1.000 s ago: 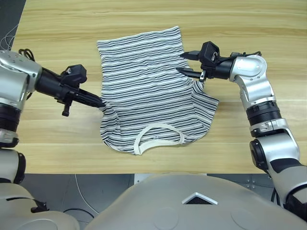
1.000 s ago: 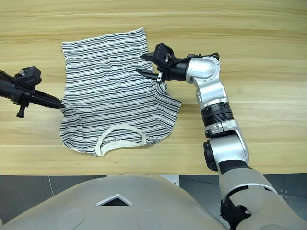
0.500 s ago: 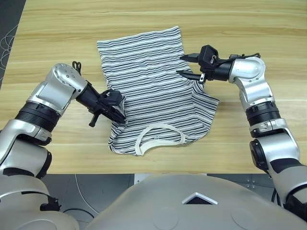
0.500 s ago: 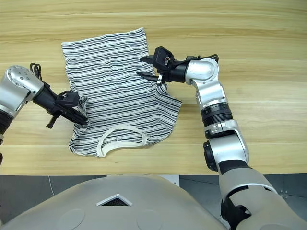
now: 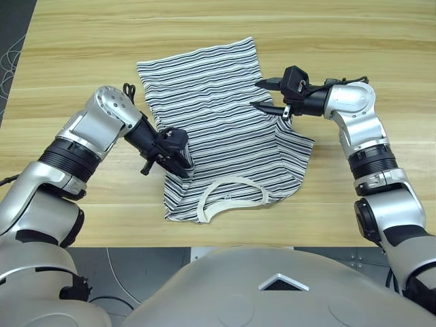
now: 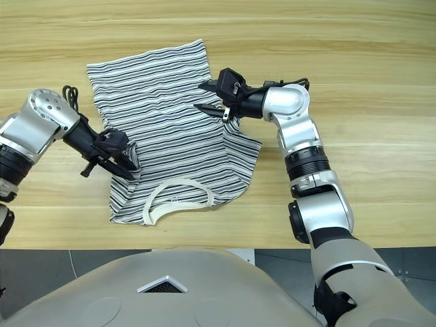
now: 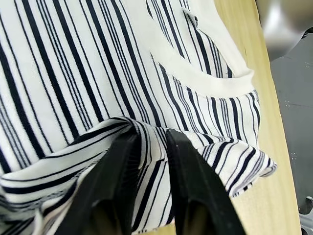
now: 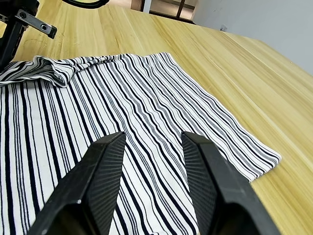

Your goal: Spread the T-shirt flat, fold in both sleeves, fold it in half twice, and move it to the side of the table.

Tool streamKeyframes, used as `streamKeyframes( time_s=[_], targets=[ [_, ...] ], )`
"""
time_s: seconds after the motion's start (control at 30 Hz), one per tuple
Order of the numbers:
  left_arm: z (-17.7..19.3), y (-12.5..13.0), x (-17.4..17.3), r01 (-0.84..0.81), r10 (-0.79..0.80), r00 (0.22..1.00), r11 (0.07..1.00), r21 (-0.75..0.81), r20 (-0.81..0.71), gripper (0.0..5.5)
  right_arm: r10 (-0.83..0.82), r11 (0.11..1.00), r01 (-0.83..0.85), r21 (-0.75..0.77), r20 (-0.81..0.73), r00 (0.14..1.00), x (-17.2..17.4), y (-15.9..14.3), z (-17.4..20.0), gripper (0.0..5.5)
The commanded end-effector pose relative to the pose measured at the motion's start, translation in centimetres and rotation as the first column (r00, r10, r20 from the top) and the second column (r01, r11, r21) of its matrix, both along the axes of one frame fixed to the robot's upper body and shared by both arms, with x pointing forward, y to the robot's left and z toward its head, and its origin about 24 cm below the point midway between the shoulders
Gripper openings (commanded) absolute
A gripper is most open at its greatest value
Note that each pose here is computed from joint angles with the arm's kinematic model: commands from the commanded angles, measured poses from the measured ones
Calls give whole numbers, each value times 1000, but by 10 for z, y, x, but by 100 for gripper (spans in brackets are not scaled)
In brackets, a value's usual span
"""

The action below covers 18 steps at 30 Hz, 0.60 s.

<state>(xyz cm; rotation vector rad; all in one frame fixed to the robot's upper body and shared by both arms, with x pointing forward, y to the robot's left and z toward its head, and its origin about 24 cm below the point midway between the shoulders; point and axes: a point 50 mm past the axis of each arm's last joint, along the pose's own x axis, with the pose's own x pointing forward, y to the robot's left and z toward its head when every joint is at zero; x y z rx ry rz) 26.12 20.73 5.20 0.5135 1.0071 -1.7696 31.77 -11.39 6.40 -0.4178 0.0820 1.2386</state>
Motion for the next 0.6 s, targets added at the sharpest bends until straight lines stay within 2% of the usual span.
streamKeyframes(
  time_s=[0.03, 0.13, 0.27, 0.3, 0.37, 0.43, 0.5, 0.57, 0.6],
  targets=[
    [14, 0, 2, 46, -46, 998, 999, -2, 36, 167, 2, 1000, -2, -4, 21, 1000, 2, 0, 5, 210],
    [23, -5, 3, 72, -68, 995, 996, -57, 74, 219, 3, 1000, -3, -3, 26, 1000, 4, -1, 7, 210],
    [42, -17, 9, 95, -67, 987, 976, -195, 144, 224, -1, 997, 2, 74, -16, 1000, 7, -1, 14, 210],
    [52, -20, 13, 87, -43, 984, 961, -262, 170, 224, -8, 990, 17, 141, -66, 998, 9, -3, 19, 210],
    [76, -24, 35, 2, 135, 950, 898, -439, 282, 224, -44, 923, 152, 355, -295, 955, 24, -27, 39, 210],
    [87, -15, 60, -131, 407, 820, 818, -560, 402, 224, -67, 868, 288, 404, -481, 874, 34, -71, 50, 210],
    [87, -4, 75, -243, 590, 677, 743, -623, 440, 224, -148, 903, 338, 266, -546, 824, 29, -111, 42, 210],
    [91, 7, 81, -282, 704, 568, 653, -703, 426, 224, -253, 929, 362, 80, -578, 776, 14, -147, 29, 210],
    [95, 14, 86, -305, 770, 486, 593, -745, 413, 224, -284, 936, 353, 5, -586, 759, 5, -164, 25, 210]
  ],
)
